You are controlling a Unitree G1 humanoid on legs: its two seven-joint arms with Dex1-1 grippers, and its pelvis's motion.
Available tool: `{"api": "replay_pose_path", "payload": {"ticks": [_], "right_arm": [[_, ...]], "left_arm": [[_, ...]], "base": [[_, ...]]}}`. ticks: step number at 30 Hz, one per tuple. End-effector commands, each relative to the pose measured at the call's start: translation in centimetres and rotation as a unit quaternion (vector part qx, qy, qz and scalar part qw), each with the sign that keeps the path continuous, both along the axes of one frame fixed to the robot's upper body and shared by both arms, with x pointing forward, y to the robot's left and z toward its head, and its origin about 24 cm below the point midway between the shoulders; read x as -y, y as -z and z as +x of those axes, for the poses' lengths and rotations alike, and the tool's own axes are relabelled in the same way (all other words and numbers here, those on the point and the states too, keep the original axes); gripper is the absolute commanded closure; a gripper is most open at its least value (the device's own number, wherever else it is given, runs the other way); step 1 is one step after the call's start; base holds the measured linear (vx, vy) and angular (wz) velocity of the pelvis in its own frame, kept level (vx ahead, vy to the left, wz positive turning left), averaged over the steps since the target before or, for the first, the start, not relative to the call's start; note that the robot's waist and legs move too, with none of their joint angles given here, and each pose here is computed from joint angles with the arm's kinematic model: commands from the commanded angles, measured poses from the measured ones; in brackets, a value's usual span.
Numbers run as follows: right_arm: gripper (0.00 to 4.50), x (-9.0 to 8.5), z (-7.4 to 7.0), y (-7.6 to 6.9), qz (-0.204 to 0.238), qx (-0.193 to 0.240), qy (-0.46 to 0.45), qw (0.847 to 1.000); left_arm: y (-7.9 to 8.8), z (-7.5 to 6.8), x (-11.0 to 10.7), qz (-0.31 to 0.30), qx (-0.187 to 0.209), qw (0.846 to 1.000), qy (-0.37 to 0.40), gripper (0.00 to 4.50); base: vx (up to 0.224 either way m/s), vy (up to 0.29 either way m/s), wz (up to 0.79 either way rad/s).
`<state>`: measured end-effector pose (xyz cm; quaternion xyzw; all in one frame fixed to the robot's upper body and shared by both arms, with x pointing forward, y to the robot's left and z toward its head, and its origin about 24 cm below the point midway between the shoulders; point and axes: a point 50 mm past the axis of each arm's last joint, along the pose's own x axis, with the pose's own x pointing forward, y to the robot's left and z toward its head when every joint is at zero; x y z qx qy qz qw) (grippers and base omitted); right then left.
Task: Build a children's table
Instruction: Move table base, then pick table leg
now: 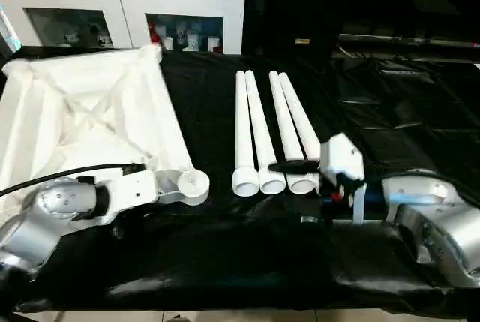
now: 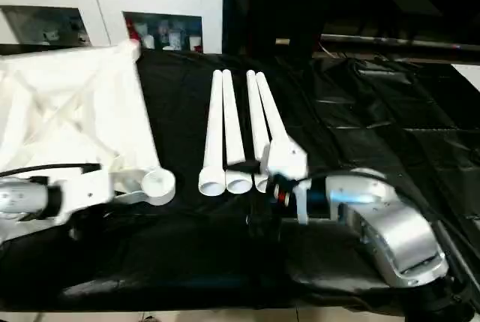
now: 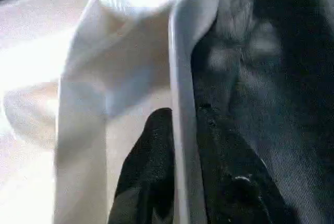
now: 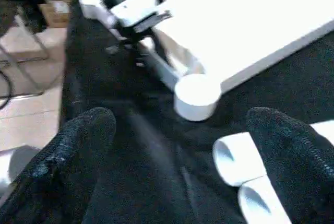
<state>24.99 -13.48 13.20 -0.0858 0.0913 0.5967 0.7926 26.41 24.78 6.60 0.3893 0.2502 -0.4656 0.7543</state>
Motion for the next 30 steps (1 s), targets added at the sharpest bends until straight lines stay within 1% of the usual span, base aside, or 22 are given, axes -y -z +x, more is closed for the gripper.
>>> {"api": "replay_pose_path", "payload": {"ticks": [1, 3, 4, 5, 7, 8, 10, 11, 13, 14, 15, 17, 19, 21, 22, 23, 26, 27, 29, 30], "right_arm": [[0.0, 0.2, 0.4, -0.4, 0.009, -0.001, 0.014, 1.0], [0.0, 0.2, 0.9, -0.4, 0.01, 0.0, 0.039, 0.999], [0.0, 0.2, 1.0, -0.4, 0.009, 0.0, 0.043, 0.999], [0.0, 0.1, 1.3, -0.5, 0.012, 0.0, 0.055, 0.998], [0.0, 0.0, 1.6, -0.5, 0.011, -0.002, 0.066, 0.998], [0.0, 0.0, 2.0, -0.5, 0.01, -0.002, 0.079, 0.997], [0.0, -0.1, 3.2, -0.4, 0.002, -0.014, 0.131, 0.991], [0.0, -0.1, 4.3, -0.4, 0.002, -0.024, 0.173, 0.985], [0.0, -0.3, 6.2, -0.1, 0.016, -0.061, 0.243, 0.968], [0.0, -0.6, 7.3, 0.1, 0.021, -0.08, 0.278, 0.957], [0.0, -1.0, 8.2, 0.4, 0.021, -0.101, 0.309, 0.945], [0.0, -1.3, 8.9, 0.8, 0.016, -0.119, 0.333, 0.935], [0.0, -1.7, 9.4, 0.9, 0.01, -0.123, 0.34, 0.932], [0.0, -3.7, 10.5, 0.9, 0.018, -0.148, 0.332, 0.931], [0.0, -4.1, 10.7, 1.0, 0.017, -0.155, 0.331, 0.931], [0.0, -4.9, 11.1, 1.2, 0.009, -0.166, 0.33, 0.929], [0.0, -6.3, 11.6, 1.5, -0.001, -0.18, 0.326, 0.928], [0.0, -6.3, 11.6, 1.5, -0.001, -0.18, 0.326, 0.928], [0.0, -7.5, 11.7, 1.5, -0.003, -0.192, 0.312, 0.931], [0.0, -7.6, 11.8, 1.5, -0.004, -0.193, 0.31, 0.931]], "left_arm": [[-0.9, 0.0, -0.2, -0.003, 0.005, 1.0, -0.001, 3.29], [-1.6, 0.0, -0.9, 0.001, 0.01, 1.0, -0.013, 3.12], [-1.7, 0.0, -1.0, 0.0, 0.01, 1.0, -0.016, 3.01], [-2.3, 0.0, -1.4, 0.001, 0.017, 1.0, -0.025, 2.92], [-2.7, 0.1, -1.7, -0.001, 0.023, 0.999, -0.032, 2.84], [-3.2, 0.2, -1.9, -0.007, 0.03, 0.999, -0.039, 2.78], [-4.4, 0.3, -1.9, -0.043, 0.038, 0.997, -0.055, 2.57], [-5.2, 0.5, -1.8, -0.068, 0.05, 0.994, -0.062, 2.49], [-6.6, 0.9, -1.4, -0.113, 0.073, 0.988, -0.076, 2.43], [-7.1, 1.2, -1.0, -0.131, 0.09, 0.984, -0.077, 2.36], [-7.3, 1.3, -0.4, -0.144, 0.098, 0.982, -0.075, 2.24], [-7.3, 1.4, 0.2, -0.156, 0.1, 0.98, -0.071, 2.07], [-7.1, 1.4, 0.7, -0.164, 0.101, 0.979, -0.067, 2.07], [-6.5, 1.1, 2.4, -0.181, 0.088, 0.978, -0.055, 2.07], [-6.3, 1.0, 2.6, -0.182, 0.085, 0.978, -0.053, 2.07], [-6.1, 0.8, 3.0, -0.185, 0.079, 0.978, -0.051, 2.07], [-5.7, 0.6, 3.6, -0.191, 0.07, 0.978, -0.049, 2.07], [-5.7, 0.6, 3.6, -0.191, 0.07, 0.978, -0.049, 2.07], [-5.7, 0.6, 3.8, -0.19, 0.068, 0.978, -0.047, 2.07], [-5.7, 0.6, 3.8, -0.19, 0.068, 0.978, -0.046, 2.07]], "base": [[0.0, 0.0, 0.0], [0.0, 0.0, 0.0], [0.0, 0.0, 0.0], [0.0, 0.0, 0.0], [0.0, 0.0, 0.0], [0.0, 0.0, 0.0], [0.0, 0.0, 0.0], [0.0, 0.0, 0.0], [0.0, 0.0, 0.0], [0.0, 0.0, 0.0], [0.0, 0.0, 0.0], [0.0, 0.0, 0.0], [0.0, 0.0, 0.0], [0.0, 0.0, 0.0], [0.0, 0.0, 0.0], [0.0, 0.0, 0.0], [0.0, 0.0, 0.0], [0.0, 0.0, 0.0], [0.0, 0.0, 0.0], [0.0, 0.0, 0.0]]}}
